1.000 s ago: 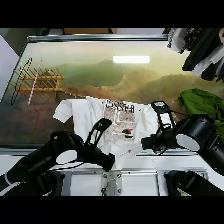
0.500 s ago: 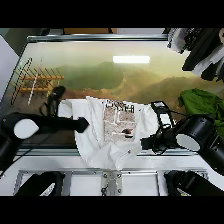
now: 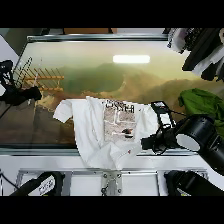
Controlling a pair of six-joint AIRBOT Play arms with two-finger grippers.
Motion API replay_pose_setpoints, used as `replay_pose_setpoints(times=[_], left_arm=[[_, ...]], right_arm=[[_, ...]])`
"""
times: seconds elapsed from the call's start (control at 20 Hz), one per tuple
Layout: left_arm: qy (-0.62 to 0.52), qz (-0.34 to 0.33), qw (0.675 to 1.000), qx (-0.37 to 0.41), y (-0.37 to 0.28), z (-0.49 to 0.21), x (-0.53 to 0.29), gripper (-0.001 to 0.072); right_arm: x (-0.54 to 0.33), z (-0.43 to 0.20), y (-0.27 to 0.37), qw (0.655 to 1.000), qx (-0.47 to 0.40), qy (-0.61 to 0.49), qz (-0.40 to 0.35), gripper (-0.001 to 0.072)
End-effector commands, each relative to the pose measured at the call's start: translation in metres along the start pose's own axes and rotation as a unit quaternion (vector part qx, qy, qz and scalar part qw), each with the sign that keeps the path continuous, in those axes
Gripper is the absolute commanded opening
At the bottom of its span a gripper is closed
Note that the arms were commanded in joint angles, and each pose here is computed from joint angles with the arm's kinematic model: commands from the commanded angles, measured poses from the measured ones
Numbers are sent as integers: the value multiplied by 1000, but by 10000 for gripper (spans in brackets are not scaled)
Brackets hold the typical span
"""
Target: Fold the clothes and pants, and hang the long-sleeved shirts on hangers.
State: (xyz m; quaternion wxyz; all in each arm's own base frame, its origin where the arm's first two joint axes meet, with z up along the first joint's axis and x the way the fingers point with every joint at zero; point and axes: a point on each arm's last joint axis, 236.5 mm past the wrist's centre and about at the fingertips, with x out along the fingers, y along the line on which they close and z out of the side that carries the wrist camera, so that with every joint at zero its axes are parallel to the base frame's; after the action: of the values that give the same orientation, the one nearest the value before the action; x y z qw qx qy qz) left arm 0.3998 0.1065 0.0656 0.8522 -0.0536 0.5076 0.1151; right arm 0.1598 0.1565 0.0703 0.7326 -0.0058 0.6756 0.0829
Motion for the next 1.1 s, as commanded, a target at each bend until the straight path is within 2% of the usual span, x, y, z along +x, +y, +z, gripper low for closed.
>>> replay_pose_setpoints(times=[0.0, 0.3, 0.65, 1.05], left_arm=[[1, 85, 996, 36, 54, 34, 49, 715], [-1, 102, 993, 55, 65, 78, 125, 716], [35, 131, 989, 66, 88, 80, 190, 715], [48, 129, 989, 54, 102, 71, 225, 715]], right_arm=[[0, 0, 0, 1000, 0, 0, 0, 18], [0, 0, 0, 1000, 0, 0, 0, 18], [0, 0, 0, 1000, 0, 1, 0, 18], [0, 0, 0, 1000, 0, 1, 0, 18]])
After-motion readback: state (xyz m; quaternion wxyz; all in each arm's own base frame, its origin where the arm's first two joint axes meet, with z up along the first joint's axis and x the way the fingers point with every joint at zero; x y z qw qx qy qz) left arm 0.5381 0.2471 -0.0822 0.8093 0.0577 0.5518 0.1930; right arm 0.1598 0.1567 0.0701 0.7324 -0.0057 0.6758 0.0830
